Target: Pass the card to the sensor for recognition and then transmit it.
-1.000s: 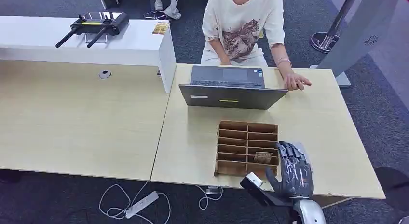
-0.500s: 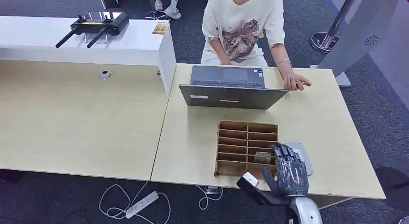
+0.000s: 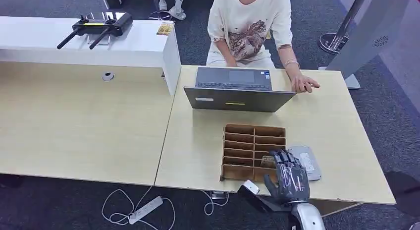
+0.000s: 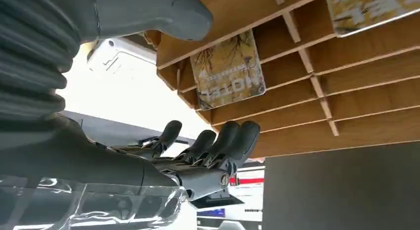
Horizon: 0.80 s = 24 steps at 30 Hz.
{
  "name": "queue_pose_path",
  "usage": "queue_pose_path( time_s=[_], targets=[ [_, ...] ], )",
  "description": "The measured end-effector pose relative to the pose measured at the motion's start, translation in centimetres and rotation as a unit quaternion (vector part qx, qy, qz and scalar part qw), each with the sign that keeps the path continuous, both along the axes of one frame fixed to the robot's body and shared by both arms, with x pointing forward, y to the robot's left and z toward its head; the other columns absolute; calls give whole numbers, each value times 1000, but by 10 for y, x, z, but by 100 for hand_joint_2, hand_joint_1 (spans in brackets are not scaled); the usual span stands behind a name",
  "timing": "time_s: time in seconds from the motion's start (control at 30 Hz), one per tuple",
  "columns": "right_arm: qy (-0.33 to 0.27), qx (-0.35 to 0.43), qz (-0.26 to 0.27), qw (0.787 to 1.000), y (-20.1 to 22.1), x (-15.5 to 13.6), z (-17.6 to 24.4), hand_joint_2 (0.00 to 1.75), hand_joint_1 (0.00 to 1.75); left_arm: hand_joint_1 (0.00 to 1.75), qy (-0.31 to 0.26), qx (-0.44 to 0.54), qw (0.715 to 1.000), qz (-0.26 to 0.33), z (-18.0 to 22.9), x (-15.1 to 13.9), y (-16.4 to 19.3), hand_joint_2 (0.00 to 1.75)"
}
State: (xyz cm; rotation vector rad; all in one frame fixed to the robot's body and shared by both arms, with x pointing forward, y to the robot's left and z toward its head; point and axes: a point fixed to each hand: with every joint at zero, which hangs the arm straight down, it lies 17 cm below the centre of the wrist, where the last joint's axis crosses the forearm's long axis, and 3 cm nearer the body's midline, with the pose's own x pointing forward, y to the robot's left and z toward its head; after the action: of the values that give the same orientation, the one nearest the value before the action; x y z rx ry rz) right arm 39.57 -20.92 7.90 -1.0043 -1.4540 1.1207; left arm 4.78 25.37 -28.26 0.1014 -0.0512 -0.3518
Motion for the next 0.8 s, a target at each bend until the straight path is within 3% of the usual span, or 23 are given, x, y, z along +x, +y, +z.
queue_pose_path(
  time_s=[0.8],
  targets=[
    [2,-11,14,1000,13,-2,-3,175,59,0,2,0,1000,-5,0,-1,0,175]
  ],
)
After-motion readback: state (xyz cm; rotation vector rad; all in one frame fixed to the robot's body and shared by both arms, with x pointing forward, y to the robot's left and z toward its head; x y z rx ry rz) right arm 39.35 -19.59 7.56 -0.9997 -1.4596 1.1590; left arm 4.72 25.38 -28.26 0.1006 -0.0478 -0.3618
